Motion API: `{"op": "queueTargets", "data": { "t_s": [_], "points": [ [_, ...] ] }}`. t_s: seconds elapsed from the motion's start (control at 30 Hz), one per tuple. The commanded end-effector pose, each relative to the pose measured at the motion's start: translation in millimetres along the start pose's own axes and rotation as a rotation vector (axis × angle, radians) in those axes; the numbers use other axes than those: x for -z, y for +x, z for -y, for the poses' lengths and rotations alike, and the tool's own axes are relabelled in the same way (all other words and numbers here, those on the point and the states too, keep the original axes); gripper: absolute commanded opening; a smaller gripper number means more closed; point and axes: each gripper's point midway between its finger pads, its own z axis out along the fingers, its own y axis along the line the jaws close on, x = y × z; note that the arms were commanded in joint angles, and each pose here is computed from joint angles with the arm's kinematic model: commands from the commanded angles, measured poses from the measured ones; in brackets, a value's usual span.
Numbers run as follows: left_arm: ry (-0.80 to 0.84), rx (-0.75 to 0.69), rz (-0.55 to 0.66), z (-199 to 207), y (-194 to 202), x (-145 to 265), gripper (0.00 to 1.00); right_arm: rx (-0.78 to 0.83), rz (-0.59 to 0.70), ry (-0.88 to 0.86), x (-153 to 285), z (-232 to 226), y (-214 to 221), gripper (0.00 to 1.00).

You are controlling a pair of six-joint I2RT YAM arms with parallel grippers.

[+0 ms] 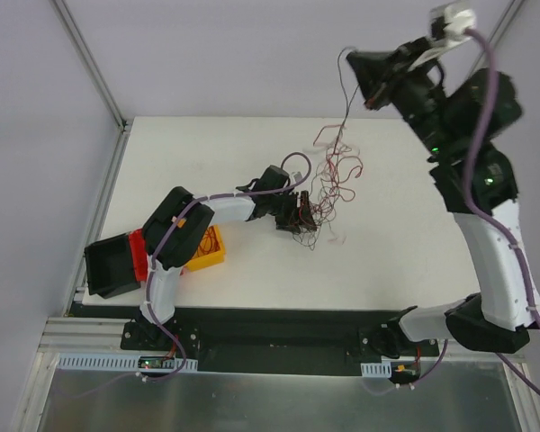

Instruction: Untangle the cables

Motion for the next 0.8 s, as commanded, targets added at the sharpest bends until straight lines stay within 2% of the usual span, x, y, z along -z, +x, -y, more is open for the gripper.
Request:
{"op": "queueTargets", "data": {
  "t_s": [0.0, 0.1, 0.17, 0.37, 0.43, 0.5, 0.6, 0.63, 0.77],
  "points": [
    [-0.057, 0.027, -0.027, -17, 12, -14, 0.62, 0.062, 0.232, -0.001, 35, -9, -110, 0.0],
    [-0.061, 0.013, -0.009, -18, 6, -14, 0.62, 0.114, 0.356, 0.019, 46, -7, -156, 0.0],
    [-0.057, -0.009, 0.02, -12, -1, -5, 0.63, 0.174, 0.366, 0.066, 47, 4, -158, 0.0],
    [-0.046, -0.181, 0.168, 22, -30, 50, 0.7, 0.13, 0.168, 0.273, 30, 72, -69, 0.0],
    [-0.023, -0.214, 0.193, 35, -37, 70, 0.77, 0.097, 0.135, 0.309, 30, 85, -52, 0.0],
    [0.013, -0.244, 0.234, 50, -42, 93, 0.84, 0.083, 0.107, 0.305, 28, 88, -48, 0.0],
    [0.117, -0.375, 0.39, 94, -54, 142, 0.87, 0.085, 0.066, 0.265, 24, 81, -53, 0.0],
    [0.151, -0.411, 0.446, 110, -57, 162, 0.87, 0.09, 0.071, 0.205, 24, 68, -63, 0.0],
    [0.29, -0.559, 0.595, 177, -62, 234, 0.92, 0.069, -0.02, 0.052, 19, 43, -43, 0.0]
  ]
}}
